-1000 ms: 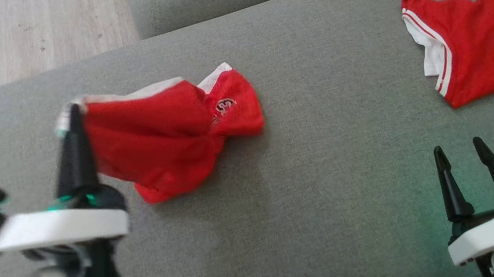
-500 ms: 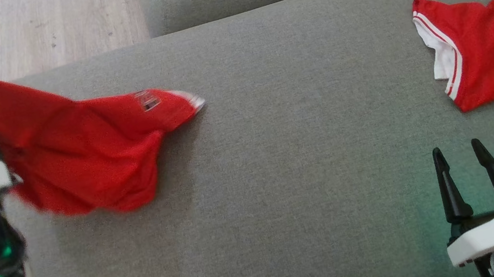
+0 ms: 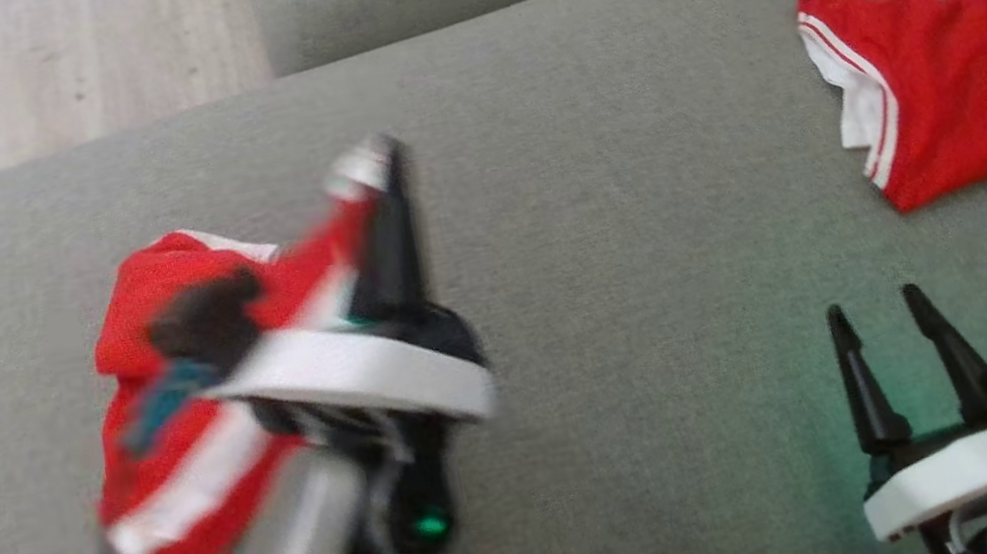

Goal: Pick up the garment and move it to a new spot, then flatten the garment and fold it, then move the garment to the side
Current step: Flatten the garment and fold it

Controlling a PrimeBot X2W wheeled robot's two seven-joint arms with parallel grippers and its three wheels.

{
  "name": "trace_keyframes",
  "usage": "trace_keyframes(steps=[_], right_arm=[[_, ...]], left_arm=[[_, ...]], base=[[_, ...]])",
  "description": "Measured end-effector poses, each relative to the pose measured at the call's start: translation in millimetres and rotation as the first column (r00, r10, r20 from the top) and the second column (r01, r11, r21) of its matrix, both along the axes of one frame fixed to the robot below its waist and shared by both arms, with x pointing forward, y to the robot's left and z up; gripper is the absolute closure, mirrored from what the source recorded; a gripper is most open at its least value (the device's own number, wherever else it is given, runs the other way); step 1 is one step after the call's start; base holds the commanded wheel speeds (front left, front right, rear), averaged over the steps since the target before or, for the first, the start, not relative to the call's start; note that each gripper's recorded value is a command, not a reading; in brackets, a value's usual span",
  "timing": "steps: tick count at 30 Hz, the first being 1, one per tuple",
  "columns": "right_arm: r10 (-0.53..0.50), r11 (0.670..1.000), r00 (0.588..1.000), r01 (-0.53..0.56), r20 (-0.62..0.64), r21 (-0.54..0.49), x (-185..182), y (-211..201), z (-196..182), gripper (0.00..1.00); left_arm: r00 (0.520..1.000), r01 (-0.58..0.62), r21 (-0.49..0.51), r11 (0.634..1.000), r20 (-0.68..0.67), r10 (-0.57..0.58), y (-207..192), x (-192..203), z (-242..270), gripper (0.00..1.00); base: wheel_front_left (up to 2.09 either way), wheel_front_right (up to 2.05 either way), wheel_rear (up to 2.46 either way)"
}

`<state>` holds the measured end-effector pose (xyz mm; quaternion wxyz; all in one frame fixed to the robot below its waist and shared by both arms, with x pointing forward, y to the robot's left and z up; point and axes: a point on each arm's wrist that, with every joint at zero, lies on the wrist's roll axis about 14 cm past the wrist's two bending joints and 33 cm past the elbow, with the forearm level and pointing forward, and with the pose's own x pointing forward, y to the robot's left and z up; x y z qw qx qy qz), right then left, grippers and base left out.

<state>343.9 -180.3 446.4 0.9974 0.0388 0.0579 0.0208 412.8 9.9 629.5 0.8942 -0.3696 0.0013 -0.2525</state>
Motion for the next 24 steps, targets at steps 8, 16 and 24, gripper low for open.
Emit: trace_keyframes(steps=[8,16,24], right_arm=[[-0.058,0.998,0.998,0.058,0.013,-0.003,1,-17,6,0.0],[-0.152,0.988,0.988,0.152,-0.027,-0.014,-16,-45,-4,0.0],[-0.143,0.99,0.989,0.143,-0.025,-0.012,-10,-43,-4,0.0]], left_arm=[[0.941,0.316,0.148,0.937,-0.172,-0.29,-112,-32,-93,1.0],[0.817,0.56,0.061,0.826,-0.208,-0.538,-177,-71,-101,0.0],[0.728,0.649,-0.071,0.757,-0.231,-0.646,-186,-101,-89,0.0]], base=[[0.0,0.0,0.0],[0.0,0.0,0.0],[0.0,0.0,0.0]])
